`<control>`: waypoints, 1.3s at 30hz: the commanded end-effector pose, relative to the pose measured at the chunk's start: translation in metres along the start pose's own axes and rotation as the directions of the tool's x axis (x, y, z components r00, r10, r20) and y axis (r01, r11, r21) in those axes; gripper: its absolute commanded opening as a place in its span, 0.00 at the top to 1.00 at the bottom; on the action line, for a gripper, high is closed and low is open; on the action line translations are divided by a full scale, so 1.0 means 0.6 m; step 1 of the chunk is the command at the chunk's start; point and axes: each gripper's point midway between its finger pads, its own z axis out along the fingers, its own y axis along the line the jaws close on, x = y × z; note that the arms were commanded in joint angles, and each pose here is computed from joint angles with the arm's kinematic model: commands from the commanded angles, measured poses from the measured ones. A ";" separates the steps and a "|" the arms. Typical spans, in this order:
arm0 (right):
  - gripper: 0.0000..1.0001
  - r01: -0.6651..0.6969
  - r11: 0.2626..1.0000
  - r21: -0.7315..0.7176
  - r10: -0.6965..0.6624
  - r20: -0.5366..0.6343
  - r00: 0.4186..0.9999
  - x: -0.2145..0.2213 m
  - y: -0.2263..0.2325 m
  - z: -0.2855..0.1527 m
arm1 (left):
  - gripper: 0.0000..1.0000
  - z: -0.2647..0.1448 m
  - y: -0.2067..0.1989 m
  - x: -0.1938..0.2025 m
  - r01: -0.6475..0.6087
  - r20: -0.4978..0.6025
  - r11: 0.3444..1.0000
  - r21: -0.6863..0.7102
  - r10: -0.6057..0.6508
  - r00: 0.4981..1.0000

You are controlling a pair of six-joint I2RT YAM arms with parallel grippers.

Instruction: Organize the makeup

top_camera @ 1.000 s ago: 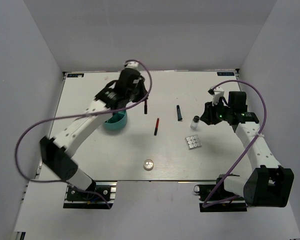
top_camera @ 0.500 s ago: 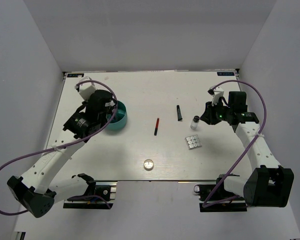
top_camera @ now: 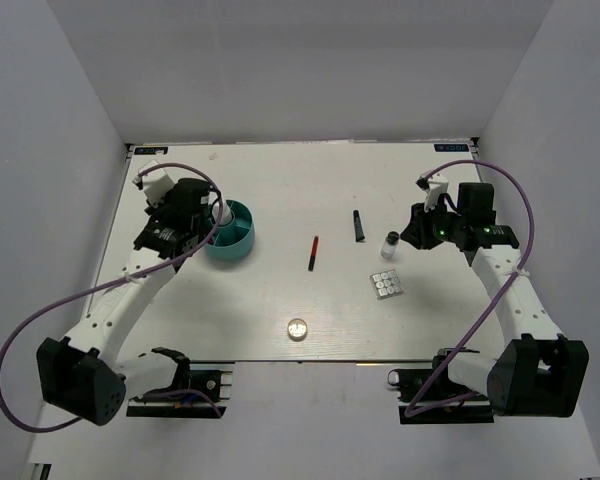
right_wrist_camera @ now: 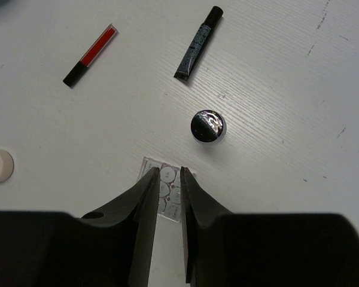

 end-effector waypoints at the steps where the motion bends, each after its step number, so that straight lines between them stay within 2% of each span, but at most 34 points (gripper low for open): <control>1: 0.73 0.020 1.000 -0.001 -0.020 0.027 0.999 -0.010 0.004 -0.009 | 1.00 0.027 -0.006 0.004 -0.026 0.011 1.000 0.011 0.026 1.000; 15: 0.72 0.023 0.999 0.022 -0.024 0.013 1.000 -0.007 -0.006 -0.007 | 1.00 0.120 -0.042 0.030 -0.052 0.001 0.999 0.002 0.052 0.999; 26: 0.72 0.016 1.000 0.027 -0.016 0.001 1.000 -0.006 -0.013 -0.003 | 1.00 0.141 -0.062 0.058 -0.035 -0.018 0.999 0.032 0.036 0.999; 39: 0.72 0.010 1.000 0.028 -0.010 -0.001 1.000 -0.004 -0.017 -0.003 | 1.00 0.139 -0.051 0.091 -0.029 -0.048 0.999 0.028 0.030 0.998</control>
